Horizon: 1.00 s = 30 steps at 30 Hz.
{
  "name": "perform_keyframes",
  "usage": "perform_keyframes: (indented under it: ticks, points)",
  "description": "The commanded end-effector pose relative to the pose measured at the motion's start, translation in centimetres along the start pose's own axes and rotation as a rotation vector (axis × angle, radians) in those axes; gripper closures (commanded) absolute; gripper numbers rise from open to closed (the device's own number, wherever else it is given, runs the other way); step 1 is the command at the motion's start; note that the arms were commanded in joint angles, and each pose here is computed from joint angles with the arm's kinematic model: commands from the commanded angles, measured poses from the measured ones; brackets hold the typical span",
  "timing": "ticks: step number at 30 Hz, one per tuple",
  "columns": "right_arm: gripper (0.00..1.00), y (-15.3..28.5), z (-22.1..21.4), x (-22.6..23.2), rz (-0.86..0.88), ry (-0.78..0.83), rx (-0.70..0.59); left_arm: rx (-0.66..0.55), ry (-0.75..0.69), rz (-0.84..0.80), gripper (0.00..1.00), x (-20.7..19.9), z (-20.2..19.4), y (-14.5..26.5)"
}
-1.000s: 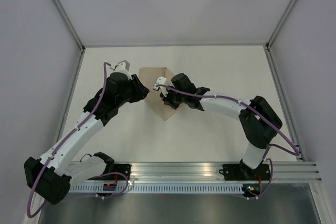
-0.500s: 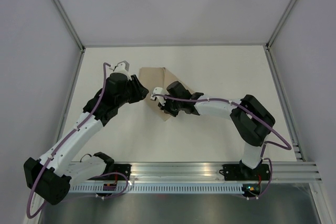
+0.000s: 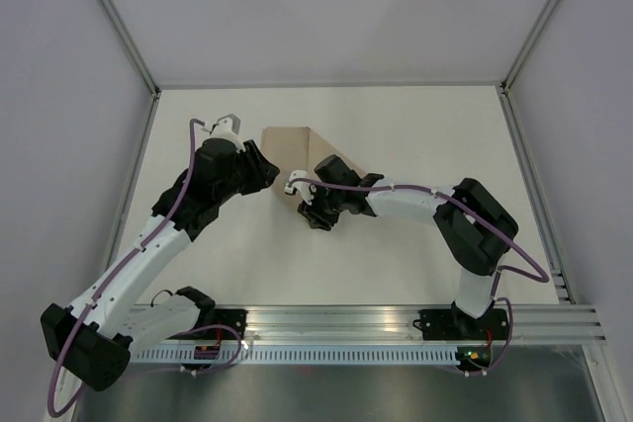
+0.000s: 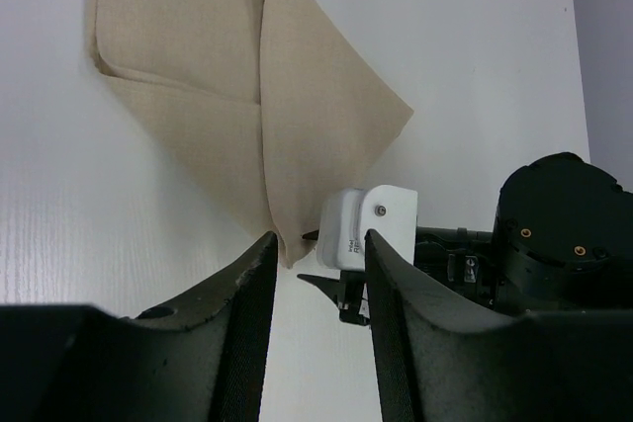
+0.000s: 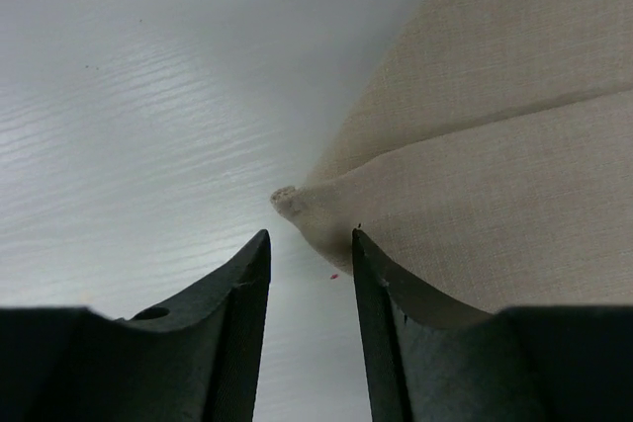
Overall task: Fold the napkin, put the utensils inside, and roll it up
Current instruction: Fold the napkin
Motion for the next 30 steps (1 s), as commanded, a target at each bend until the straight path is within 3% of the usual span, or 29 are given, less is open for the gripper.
perform_keyframes:
  ticks: [1,5,7,12,15,22,30]
  points:
    - [0.54,1.7,2.5,0.8,0.044,0.016,-0.062,-0.023,0.031,-0.015,0.54,-0.4,0.5,0.7]
    - [0.43,3.0,3.6,0.6,0.039,-0.006,-0.082,-0.010,0.031,-0.004,0.53,-0.1,0.1,0.3]
    - [0.42,3.5,4.1,0.1,0.034,-0.033,-0.094,-0.002,0.032,0.003,0.53,0.0,-0.2,0.0]
    - [0.40,6.0,5.7,-5.0,-0.052,-0.152,-0.157,0.030,0.046,0.019,0.53,0.9,-1.7,-1.7]
    - [0.40,7.1,5.6,-9.5,-0.185,-0.229,-0.146,0.065,0.077,0.091,0.59,2.3,-3.2,-3.5]
    - [0.49,7.6,2.0,-18.8,-0.352,-0.388,-0.061,0.066,0.257,0.276,0.97,7.2,-4.9,-7.4]
    - [0.63,5.9,-4.3,-24.1,-0.488,-0.502,0.077,0.111,0.356,0.450,0.98,12.3,-6.6,-10.9]
Point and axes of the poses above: each gripper's point midway between its finger pads, its own y axis back along the fingers, its own x axis along the line the jaws close on, z = x × y, the point moved 4 cm from there along y, back along the fingers, and after that the axes turned 2 degrees about y, right-handed, at the moved point
